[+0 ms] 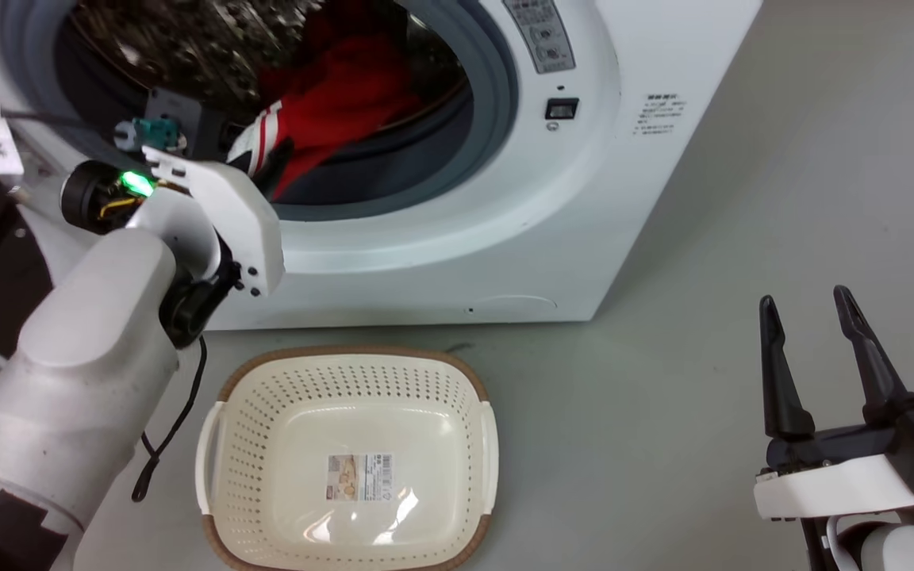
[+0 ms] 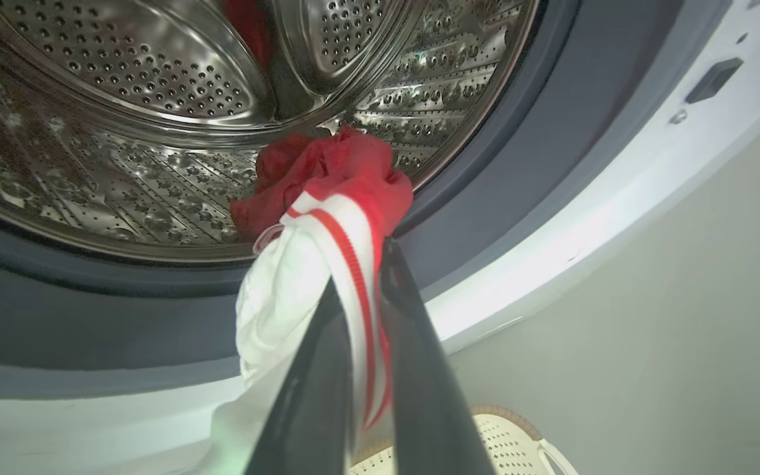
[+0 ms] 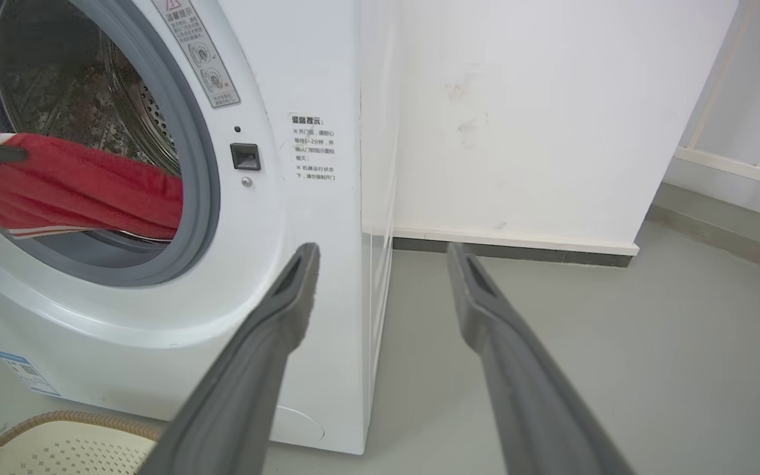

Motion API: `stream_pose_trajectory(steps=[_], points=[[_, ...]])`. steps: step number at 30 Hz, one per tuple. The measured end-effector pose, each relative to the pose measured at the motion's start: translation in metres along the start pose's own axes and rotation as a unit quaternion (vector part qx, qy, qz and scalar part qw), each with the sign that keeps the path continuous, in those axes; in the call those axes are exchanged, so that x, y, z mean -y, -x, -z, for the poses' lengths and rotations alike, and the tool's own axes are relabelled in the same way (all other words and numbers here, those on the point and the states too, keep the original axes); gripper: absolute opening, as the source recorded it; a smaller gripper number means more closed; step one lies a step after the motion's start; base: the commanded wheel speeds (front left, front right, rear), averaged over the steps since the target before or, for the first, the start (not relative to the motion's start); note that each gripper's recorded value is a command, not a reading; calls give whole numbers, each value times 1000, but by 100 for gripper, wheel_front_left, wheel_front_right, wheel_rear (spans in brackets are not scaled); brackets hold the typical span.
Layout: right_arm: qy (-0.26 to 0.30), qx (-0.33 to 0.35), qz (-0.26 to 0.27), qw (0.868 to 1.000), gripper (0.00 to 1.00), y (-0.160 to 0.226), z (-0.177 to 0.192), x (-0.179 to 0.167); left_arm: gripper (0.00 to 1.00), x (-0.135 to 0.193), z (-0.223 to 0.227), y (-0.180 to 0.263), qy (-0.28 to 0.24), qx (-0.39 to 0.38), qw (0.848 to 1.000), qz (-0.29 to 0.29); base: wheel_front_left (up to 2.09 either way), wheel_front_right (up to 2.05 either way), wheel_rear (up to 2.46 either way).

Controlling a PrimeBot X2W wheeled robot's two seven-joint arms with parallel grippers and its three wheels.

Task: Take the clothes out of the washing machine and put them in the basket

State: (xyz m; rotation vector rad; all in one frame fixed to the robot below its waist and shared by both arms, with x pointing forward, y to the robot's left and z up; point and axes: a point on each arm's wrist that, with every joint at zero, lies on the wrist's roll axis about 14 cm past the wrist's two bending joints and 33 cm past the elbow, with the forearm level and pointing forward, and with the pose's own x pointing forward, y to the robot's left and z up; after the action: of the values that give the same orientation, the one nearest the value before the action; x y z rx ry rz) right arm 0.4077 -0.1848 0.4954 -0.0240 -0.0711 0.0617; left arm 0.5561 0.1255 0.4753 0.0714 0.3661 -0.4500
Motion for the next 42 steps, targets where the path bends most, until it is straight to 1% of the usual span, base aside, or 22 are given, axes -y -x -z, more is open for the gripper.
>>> stream_pose_trajectory(steps=[8, 10, 16, 24, 33, 42], points=[[-3, 12, -13, 1000, 100, 12, -12, -10, 0, 9, -31, 39, -14, 72, 997, 4, 0, 0, 0], [-4, 13, -15, 1000, 100, 16, -14, -12, 0, 10, -45, 49, -21, 95, 995, 1, 0, 0, 0], [-5, 21, -20, 1000, 100, 24, -20, -15, 0, 23, -81, 79, -36, 159, 987, 4, 0, 0, 0], [-6, 28, -25, 999, 100, 27, -26, -19, 0, 33, -119, 117, -54, 233, 971, -3, 0, 0, 0], [-9, 29, -31, 999, 100, 32, -27, -23, 0, 45, -146, 158, -83, 282, 956, -10, 0, 0, 0], [-12, 32, -41, 999, 100, 33, -29, -29, 0, 56, -155, 187, -96, 303, 948, -15, 0, 0, 0]])
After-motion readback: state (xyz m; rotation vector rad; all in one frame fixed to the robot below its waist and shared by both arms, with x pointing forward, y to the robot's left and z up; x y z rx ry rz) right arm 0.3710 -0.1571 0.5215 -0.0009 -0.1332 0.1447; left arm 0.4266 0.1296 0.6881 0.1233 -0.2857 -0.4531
